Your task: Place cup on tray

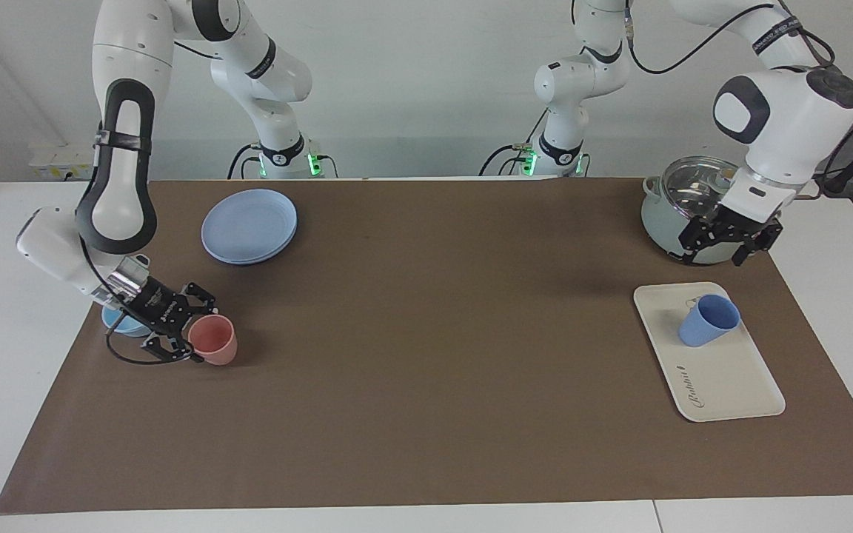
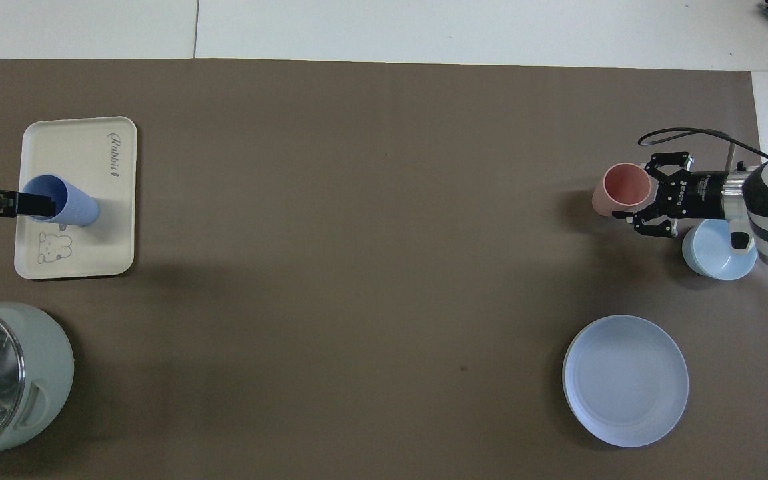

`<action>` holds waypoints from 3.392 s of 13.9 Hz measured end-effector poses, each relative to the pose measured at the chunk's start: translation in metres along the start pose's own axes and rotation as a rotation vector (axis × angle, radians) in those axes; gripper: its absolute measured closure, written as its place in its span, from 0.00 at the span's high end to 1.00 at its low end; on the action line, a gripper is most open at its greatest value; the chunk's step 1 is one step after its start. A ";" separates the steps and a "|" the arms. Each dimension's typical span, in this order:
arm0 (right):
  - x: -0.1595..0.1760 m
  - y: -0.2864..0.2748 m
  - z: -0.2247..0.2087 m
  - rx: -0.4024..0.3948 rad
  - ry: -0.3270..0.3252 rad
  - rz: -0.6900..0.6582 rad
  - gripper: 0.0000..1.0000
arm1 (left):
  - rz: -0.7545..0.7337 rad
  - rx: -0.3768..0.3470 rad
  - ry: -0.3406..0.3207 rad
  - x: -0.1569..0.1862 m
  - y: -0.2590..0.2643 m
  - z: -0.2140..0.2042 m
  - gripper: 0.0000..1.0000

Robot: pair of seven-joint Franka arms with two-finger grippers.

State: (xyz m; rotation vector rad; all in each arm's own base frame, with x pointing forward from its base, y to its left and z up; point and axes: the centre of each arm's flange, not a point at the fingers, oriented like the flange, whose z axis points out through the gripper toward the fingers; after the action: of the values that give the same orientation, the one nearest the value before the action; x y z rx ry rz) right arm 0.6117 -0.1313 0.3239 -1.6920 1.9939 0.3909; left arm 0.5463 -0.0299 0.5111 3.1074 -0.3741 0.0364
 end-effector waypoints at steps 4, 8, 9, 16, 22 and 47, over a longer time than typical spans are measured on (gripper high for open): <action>0.005 0.002 -0.009 -0.035 0.076 -0.201 1.00 | -0.066 -0.002 -0.010 0.007 0.072 0.000 1.00; 0.005 0.002 -0.016 -0.068 0.132 -0.350 1.00 | -0.134 -0.002 0.026 0.011 0.079 -0.021 1.00; 0.001 0.002 -0.018 -0.074 0.141 -0.401 1.00 | -0.144 -0.002 0.032 0.011 0.066 -0.036 1.00; -0.017 -0.009 -0.033 -0.026 0.222 -0.694 1.00 | -0.147 0.001 0.021 -0.004 0.019 -0.128 1.00; -0.058 -0.010 -0.034 -0.123 0.336 -0.947 1.00 | -0.109 -0.007 -0.026 0.007 -0.010 -0.114 1.00; -0.298 0.045 -0.182 -0.479 0.442 -1.410 1.00 | -0.067 0.006 -0.030 0.007 -0.003 -0.099 1.00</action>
State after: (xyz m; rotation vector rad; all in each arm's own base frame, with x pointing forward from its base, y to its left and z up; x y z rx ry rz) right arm 0.5670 0.0329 0.6322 -3.1338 0.4586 -0.0637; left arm 0.5515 -0.0268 0.6106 3.1267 -0.2704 -0.0106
